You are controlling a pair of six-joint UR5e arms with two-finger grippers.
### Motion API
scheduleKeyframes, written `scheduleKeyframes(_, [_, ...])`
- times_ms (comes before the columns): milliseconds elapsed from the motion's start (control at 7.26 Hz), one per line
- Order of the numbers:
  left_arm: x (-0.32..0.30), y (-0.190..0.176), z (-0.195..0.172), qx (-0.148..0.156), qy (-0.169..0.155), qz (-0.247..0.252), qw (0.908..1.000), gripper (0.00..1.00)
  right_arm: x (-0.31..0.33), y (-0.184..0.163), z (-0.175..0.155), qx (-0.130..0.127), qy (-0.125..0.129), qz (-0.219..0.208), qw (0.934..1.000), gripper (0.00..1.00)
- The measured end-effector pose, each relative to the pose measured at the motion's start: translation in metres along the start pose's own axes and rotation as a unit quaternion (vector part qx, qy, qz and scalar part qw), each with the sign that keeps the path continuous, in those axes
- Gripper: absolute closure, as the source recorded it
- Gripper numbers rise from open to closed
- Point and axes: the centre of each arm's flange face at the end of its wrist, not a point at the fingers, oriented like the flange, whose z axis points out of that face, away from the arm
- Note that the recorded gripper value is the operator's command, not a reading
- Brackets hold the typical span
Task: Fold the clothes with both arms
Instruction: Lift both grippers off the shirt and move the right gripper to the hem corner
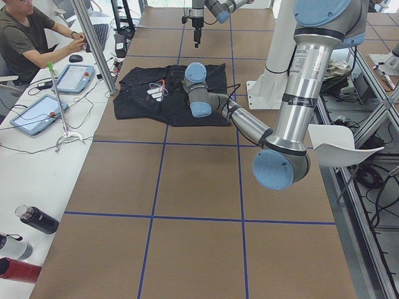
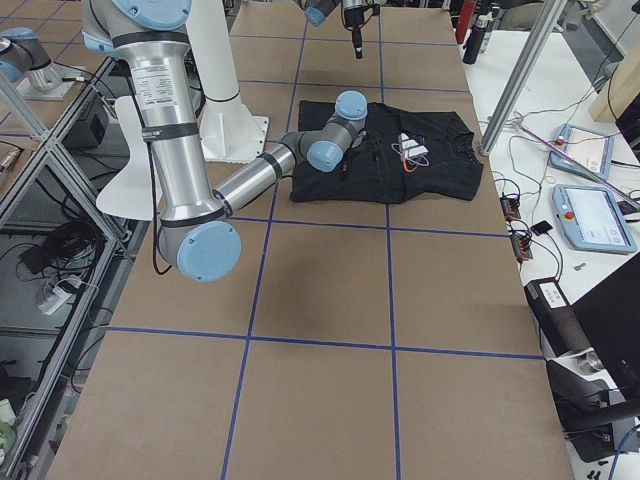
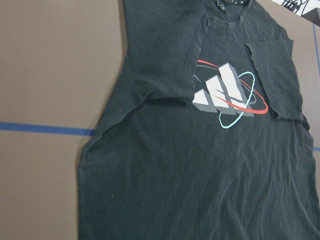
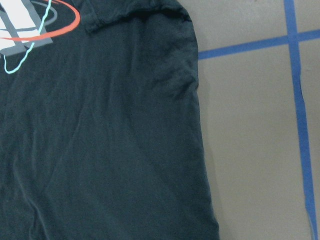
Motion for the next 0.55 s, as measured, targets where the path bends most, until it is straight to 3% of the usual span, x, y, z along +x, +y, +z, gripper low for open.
scheduleKeyframes(551, [0.002, 0.005, -0.008, 0.008, 0.003, 0.003, 1.0000, 0.04, 0.012, 0.084, 0.080, -0.060, 0.055, -0.026, 0.9964, 0.01])
